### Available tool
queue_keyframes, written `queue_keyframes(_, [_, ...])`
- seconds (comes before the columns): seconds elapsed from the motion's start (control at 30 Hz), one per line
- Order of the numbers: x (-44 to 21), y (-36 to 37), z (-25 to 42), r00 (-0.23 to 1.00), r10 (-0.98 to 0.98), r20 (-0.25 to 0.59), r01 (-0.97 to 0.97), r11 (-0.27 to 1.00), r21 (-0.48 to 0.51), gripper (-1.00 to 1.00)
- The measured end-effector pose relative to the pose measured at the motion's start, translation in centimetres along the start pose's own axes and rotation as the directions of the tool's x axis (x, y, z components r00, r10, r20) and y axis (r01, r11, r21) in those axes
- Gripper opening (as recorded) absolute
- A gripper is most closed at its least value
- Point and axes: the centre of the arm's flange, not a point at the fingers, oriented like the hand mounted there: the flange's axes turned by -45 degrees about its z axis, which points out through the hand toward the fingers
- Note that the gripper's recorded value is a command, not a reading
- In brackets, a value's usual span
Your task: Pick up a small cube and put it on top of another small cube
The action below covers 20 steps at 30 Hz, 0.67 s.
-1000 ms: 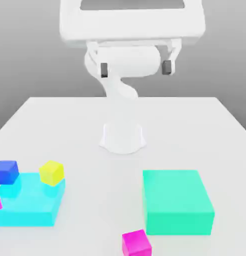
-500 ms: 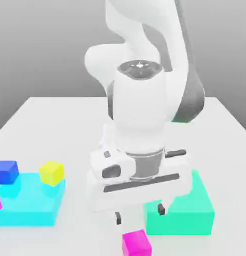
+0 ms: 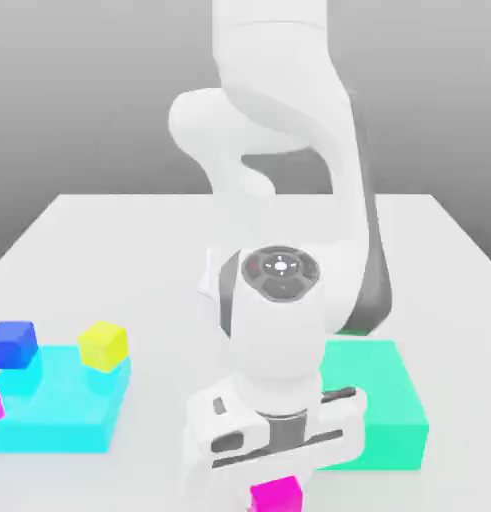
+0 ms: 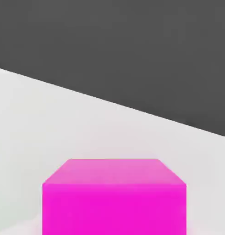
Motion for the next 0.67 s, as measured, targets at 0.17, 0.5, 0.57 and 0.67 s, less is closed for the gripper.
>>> queue_keyframes(0.17, [-2.0,8.1,-4.9,0.986,0.167,0.002,-0.167,0.986,-0.008,-1.0])
queue_keyframes(0.5, [-16.6,29.6,-9.9,0.767,0.642,0.0,-0.642,0.767,0.003,-1.0])
queue_keyframes(0.57, [-18.8,31.7,-7.5,0.727,0.687,0.0,-0.687,0.727,0.003,1.0])
queue_keyframes(0.67, [-18.8,31.7,-7.5,0.727,0.687,0.0,-0.687,0.727,0.003,1.0])
